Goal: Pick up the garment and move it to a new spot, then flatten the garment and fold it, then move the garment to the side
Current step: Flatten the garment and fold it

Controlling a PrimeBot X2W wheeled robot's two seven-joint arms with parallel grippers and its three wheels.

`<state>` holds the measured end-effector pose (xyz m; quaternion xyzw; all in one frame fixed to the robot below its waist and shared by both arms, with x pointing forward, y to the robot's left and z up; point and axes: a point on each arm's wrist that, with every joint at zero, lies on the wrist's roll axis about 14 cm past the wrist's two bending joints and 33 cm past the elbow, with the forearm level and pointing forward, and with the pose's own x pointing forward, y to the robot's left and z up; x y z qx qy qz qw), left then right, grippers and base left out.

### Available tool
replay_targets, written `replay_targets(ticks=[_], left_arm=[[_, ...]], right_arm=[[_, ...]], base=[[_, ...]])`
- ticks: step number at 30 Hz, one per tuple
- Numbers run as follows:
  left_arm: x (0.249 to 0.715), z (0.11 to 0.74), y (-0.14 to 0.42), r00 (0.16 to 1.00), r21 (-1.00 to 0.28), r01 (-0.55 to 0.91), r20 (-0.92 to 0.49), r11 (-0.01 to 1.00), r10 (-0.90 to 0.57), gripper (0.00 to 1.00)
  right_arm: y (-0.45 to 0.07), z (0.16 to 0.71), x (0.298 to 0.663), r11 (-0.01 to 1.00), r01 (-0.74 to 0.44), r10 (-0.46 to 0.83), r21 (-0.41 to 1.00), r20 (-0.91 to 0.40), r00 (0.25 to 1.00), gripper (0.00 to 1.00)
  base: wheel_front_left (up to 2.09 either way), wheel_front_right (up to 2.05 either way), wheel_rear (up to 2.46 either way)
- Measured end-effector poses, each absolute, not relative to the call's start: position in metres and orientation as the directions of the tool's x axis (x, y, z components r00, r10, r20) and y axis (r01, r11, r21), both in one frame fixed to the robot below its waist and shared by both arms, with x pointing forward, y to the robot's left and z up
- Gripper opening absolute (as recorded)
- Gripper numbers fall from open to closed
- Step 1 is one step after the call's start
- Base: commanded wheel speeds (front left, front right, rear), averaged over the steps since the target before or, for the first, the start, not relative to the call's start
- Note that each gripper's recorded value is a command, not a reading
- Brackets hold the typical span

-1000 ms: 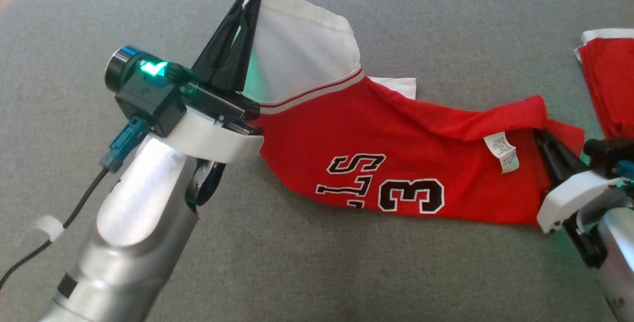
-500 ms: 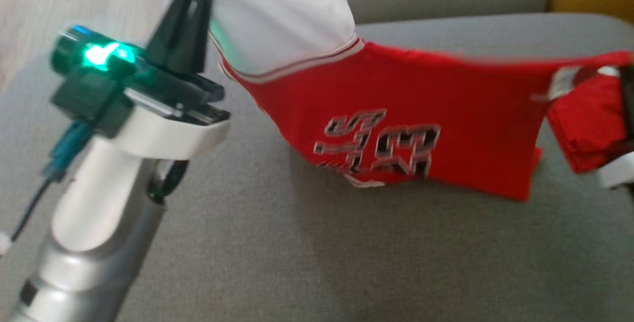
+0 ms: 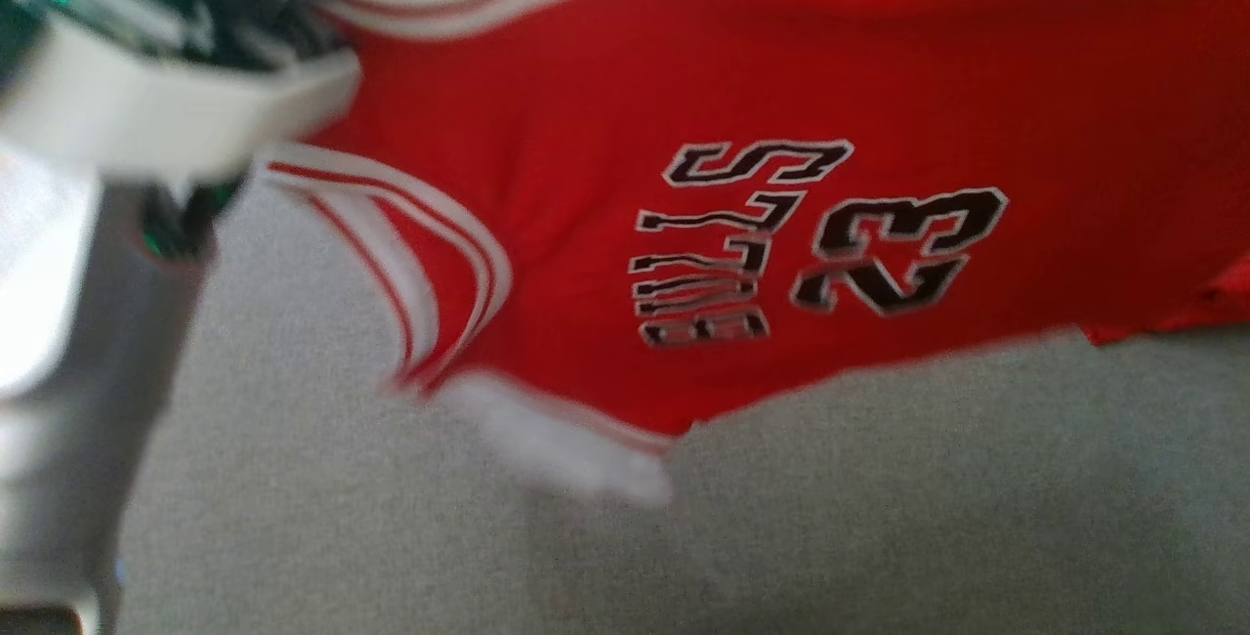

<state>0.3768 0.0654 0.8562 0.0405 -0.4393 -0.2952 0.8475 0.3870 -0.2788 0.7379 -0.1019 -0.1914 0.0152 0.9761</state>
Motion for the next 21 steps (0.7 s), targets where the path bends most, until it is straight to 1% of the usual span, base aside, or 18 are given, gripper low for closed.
replay_targets(ticks=[3,8,13,16,21], left_arm=[[0.403,0.863,0.069,0.484,0.320,0.453,0.696,0.832,-0.531,0.00],[0.468,0.853,0.072,0.589,0.306,0.439,0.612,0.845,-0.528,0.00],[0.535,0.827,0.070,0.663,0.330,0.419,0.526,0.846,-0.533,0.00],[0.573,0.808,0.077,0.697,0.329,0.397,0.500,0.857,-0.515,0.00],[0.619,0.799,0.098,0.723,0.287,0.344,0.527,0.894,-0.447,0.00]], right_arm=[[-0.267,0.746,0.408,0.981,-0.034,0.102,-0.192,0.361,0.927,0.00],[-0.256,0.746,0.466,0.977,-0.085,0.143,-0.196,0.303,0.942,0.00],[-0.241,0.720,0.531,0.968,-0.127,0.173,-0.217,0.209,0.962,0.00],[-0.237,0.707,0.566,0.964,-0.128,0.175,-0.234,0.194,0.965,0.00],[-0.246,0.702,0.611,0.959,-0.074,0.143,-0.275,0.244,0.959,0.00]], base=[[0.00,0.00,0.00],[0.00,0.00,0.00],[0.00,0.00,0.00],[0.00,0.00,0.00],[0.00,0.00,0.00]])
